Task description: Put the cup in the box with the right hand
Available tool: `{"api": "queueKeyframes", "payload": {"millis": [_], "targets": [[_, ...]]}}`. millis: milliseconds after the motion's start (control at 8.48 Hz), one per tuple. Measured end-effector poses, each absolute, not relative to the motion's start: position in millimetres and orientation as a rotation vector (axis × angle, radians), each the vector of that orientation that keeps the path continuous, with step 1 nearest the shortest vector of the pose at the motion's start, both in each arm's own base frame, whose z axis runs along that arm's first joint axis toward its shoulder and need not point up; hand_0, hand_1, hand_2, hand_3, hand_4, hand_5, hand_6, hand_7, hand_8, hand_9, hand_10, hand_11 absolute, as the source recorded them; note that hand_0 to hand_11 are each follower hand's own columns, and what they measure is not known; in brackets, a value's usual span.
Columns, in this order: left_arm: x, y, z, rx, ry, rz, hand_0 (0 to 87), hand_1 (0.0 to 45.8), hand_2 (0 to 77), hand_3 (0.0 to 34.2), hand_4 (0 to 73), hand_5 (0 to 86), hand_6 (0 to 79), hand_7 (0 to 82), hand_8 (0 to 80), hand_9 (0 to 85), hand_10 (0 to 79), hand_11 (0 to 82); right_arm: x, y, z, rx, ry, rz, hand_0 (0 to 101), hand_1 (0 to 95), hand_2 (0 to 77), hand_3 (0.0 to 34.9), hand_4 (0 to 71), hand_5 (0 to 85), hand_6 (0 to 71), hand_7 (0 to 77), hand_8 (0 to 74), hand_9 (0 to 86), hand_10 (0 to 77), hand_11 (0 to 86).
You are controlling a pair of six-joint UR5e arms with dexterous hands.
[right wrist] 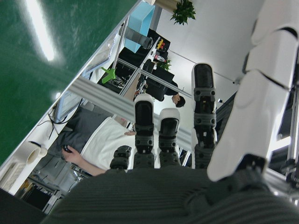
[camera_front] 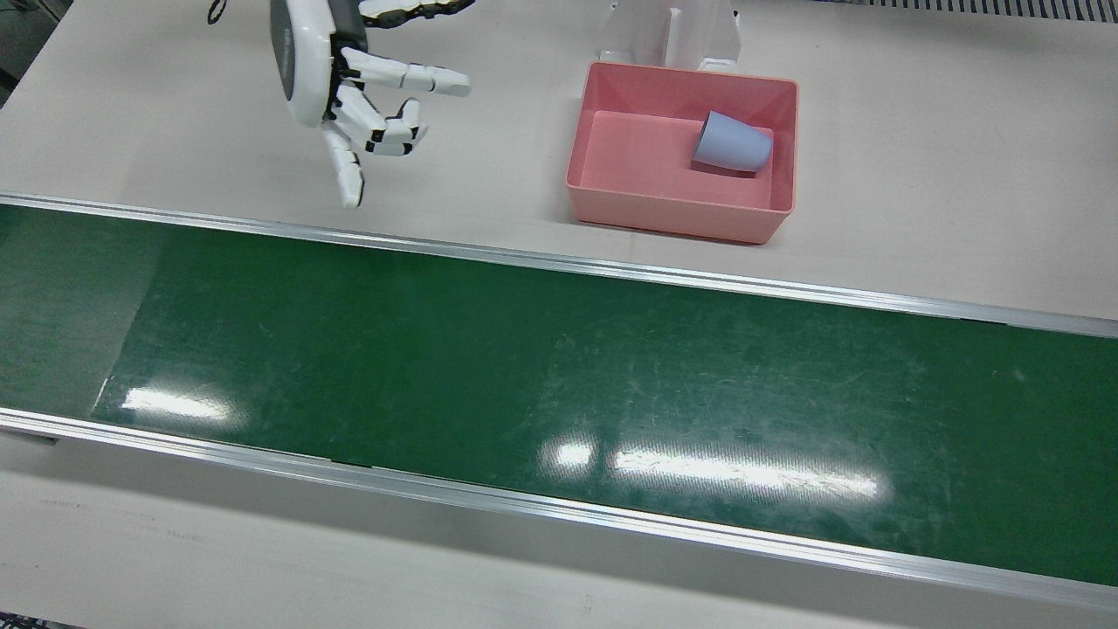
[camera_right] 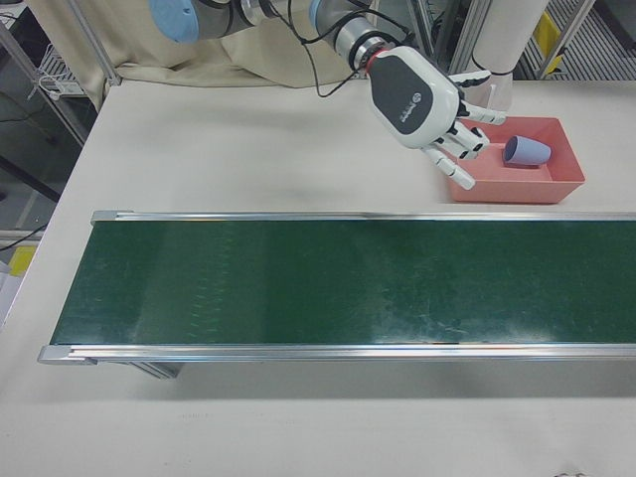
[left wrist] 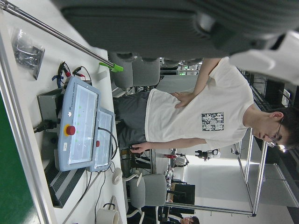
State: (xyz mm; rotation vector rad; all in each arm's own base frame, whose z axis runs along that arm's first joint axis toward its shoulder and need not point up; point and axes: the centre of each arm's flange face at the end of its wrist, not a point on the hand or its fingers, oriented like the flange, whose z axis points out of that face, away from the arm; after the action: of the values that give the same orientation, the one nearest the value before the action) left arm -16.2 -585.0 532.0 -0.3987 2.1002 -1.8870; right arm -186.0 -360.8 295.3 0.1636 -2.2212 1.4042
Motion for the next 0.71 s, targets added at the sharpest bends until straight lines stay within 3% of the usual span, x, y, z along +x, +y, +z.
{"api": "queueKeyframes", "payload": {"millis": [118,236,354,472,590,708], "targets": [[-16,-585,532,-0.399,2.101,-1.886,0.0,0.5,0.5,0.0,0.0,0.0,0.0,0.0,0.0,0.0,0.0,0.0,-144,-390,312,0.151,-2.225,1.482,53,14.2,15.3,0.0,51.3,6.5,31.1,69.8,32.7,56.2,3.3,7.1],[-16,-585,532,-0.399,2.101,-1.886,0.0,0.5,0.5,0.0,0.0,0.0,0.0,0.0,0.0,0.5,0.0,0.0,-100,-413,327,0.172,-2.219,1.552,53,14.2,15.3,0.0,51.3,6.5,31.1,69.8,32.7,56.2,3.3,7.1],[-16,-585,531,-0.399,2.102,-1.885,0.0,0.5,0.5,0.0,0.0,0.0,0.0,0.0,0.0,0.0,0.0,0.0,-51,-435,347,0.207,-2.199,1.63,50,4.4,9.3,0.0,51.3,6.5,31.1,69.8,32.7,56.2,4.9,9.3],[-16,-585,531,-0.399,2.102,-1.885,0.0,0.5,0.5,0.0,0.0,0.0,0.0,0.0,0.0,0.0,0.0,0.0,-15,-454,369,0.224,-2.195,1.681,49,2.2,2.2,0.0,51.3,6.5,30.0,69.8,33.3,56.7,6.0,9.3],[-16,-585,531,-0.399,2.102,-1.885,0.0,0.5,0.5,0.0,0.0,0.0,0.0,0.0,0.0,0.0,0.0,0.0,22,-469,402,0.226,-2.199,1.732,48,7.1,10.9,0.0,51.8,6.5,29.5,69.8,32.7,57.8,5.5,9.3],[-16,-585,531,-0.399,2.101,-1.886,0.0,0.5,0.5,0.0,0.0,0.0,0.0,0.0,0.0,0.0,0.0,0.0,61,-471,434,0.252,-2.202,1.791,48,1.1,2.7,0.0,51.8,2.7,29.5,69.8,32.7,57.8,5.5,9.3]]}}
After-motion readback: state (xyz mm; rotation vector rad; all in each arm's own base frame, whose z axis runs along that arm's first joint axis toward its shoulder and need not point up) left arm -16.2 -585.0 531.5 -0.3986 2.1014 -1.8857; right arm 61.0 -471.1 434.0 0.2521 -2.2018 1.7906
